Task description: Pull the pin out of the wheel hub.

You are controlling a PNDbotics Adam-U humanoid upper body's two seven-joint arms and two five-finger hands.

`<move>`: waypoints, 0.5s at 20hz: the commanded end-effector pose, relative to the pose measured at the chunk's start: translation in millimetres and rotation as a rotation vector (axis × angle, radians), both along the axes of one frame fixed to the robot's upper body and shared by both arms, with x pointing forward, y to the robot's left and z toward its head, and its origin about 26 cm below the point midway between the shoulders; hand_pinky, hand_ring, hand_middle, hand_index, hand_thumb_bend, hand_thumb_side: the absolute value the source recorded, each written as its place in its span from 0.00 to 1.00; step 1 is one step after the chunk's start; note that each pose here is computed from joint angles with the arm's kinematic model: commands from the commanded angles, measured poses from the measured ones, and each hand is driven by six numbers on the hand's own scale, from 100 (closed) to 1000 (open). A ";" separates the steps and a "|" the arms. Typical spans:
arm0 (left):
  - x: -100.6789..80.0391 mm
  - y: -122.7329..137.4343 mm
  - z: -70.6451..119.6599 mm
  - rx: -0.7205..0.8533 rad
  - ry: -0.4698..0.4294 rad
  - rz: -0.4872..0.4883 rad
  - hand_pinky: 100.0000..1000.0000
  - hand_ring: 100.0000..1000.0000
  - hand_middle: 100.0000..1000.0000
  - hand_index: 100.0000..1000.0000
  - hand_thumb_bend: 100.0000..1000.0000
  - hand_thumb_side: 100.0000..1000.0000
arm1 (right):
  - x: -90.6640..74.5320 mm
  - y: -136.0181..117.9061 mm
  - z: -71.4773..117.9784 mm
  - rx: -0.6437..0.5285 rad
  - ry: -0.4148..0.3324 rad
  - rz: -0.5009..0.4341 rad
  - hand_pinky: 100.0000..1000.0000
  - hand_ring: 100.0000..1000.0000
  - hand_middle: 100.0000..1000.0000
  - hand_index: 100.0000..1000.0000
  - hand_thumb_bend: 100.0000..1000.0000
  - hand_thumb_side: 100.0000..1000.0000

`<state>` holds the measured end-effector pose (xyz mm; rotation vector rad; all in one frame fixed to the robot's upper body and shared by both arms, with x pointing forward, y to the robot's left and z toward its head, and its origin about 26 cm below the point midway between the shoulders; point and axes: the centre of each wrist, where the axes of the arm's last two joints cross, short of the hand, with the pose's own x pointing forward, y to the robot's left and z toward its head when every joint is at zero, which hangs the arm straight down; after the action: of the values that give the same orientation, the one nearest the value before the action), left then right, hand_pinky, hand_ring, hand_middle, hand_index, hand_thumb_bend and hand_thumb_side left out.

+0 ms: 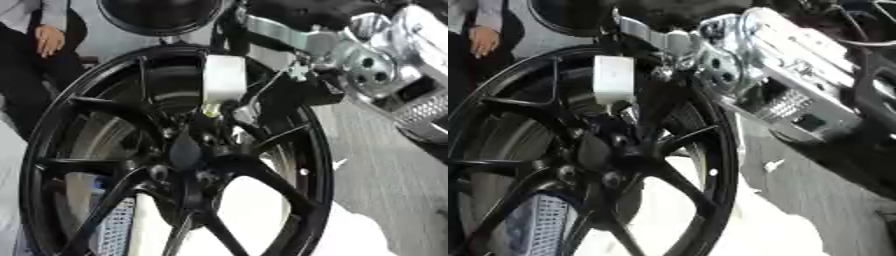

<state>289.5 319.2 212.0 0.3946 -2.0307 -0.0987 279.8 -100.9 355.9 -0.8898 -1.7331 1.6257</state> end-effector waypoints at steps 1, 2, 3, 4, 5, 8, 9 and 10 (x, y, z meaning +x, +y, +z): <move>-2.2 2.5 6.3 0.009 -0.016 0.006 0.88 0.74 0.56 0.71 0.00 0.53 | 0.5 -17.0 22.9 0.062 0.220 -0.209 0.78 0.59 0.23 0.52 0.15 0.00; -2.2 2.8 6.4 0.008 -0.016 0.007 0.88 0.74 0.56 0.71 0.00 0.52 | 4.0 -22.7 26.8 0.088 0.215 -0.226 0.78 0.59 0.22 0.52 0.14 0.00; -2.3 3.1 6.6 0.007 -0.017 0.008 0.88 0.74 0.56 0.71 0.00 0.52 | 7.6 -30.0 30.8 0.120 0.206 -0.247 0.78 0.58 0.22 0.52 0.12 0.00; -2.4 3.4 6.8 0.006 -0.017 0.009 0.88 0.74 0.56 0.71 0.00 0.52 | 11.1 -37.2 34.0 0.152 0.195 -0.267 0.77 0.58 0.21 0.52 0.11 0.00; -2.5 3.7 7.0 0.005 -0.018 0.011 0.88 0.74 0.56 0.71 0.00 0.52 | 15.4 -46.9 36.9 0.187 0.183 -0.295 0.77 0.57 0.20 0.53 0.10 0.00; -2.8 5.1 7.6 0.006 -0.022 0.017 0.88 0.74 0.56 0.71 0.00 0.52 | 26.0 -84.1 42.5 0.286 0.136 -0.405 0.76 0.56 0.19 0.53 0.08 0.00; -3.1 5.8 7.7 0.006 -0.024 0.020 0.88 0.74 0.56 0.71 0.00 0.52 | 28.1 -99.8 42.9 0.314 0.115 -0.452 0.76 0.56 0.19 0.53 0.08 0.00; -3.2 6.5 8.0 0.006 -0.027 0.024 0.88 0.74 0.56 0.71 0.00 0.52 | 28.8 -116.1 42.4 0.337 0.096 -0.500 0.76 0.56 0.19 0.53 0.07 0.00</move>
<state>288.4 321.7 210.9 0.4016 -2.0279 -0.0787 314.0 -196.8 377.6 -0.9544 -1.5995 1.1145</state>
